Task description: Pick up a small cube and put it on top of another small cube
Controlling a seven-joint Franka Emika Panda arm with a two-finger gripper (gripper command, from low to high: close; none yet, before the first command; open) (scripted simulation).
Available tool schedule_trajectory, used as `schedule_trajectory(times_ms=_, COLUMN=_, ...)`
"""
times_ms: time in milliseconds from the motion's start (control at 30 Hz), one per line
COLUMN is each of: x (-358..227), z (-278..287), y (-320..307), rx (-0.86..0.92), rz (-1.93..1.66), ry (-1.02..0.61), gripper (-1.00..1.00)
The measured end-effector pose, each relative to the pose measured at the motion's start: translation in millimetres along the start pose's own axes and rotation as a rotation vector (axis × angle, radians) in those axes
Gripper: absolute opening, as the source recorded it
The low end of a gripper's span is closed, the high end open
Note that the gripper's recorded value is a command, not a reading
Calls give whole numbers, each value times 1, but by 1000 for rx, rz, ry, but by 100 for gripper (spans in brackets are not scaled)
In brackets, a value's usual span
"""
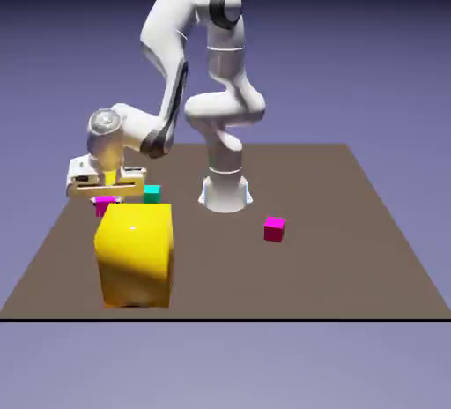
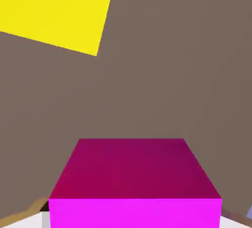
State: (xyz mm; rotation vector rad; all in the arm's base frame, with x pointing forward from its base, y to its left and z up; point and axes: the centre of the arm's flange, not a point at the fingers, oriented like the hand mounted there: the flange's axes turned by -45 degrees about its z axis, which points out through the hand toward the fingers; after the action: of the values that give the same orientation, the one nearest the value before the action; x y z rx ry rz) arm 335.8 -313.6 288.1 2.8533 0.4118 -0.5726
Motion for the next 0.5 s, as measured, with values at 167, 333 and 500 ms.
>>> schedule_trajectory(times_ms=167, x=90, z=-100, y=-18, rx=-259, rz=-195, ry=19, gripper=-100)
schedule_trajectory(times_ms=333, x=165, z=-192, y=-67, rx=-470, rz=-310, ry=120, gripper=-100)
schedule_trajectory(times_ms=500, x=195, z=-202, y=-137, rx=-405, rz=-328, ry=249, gripper=-100)
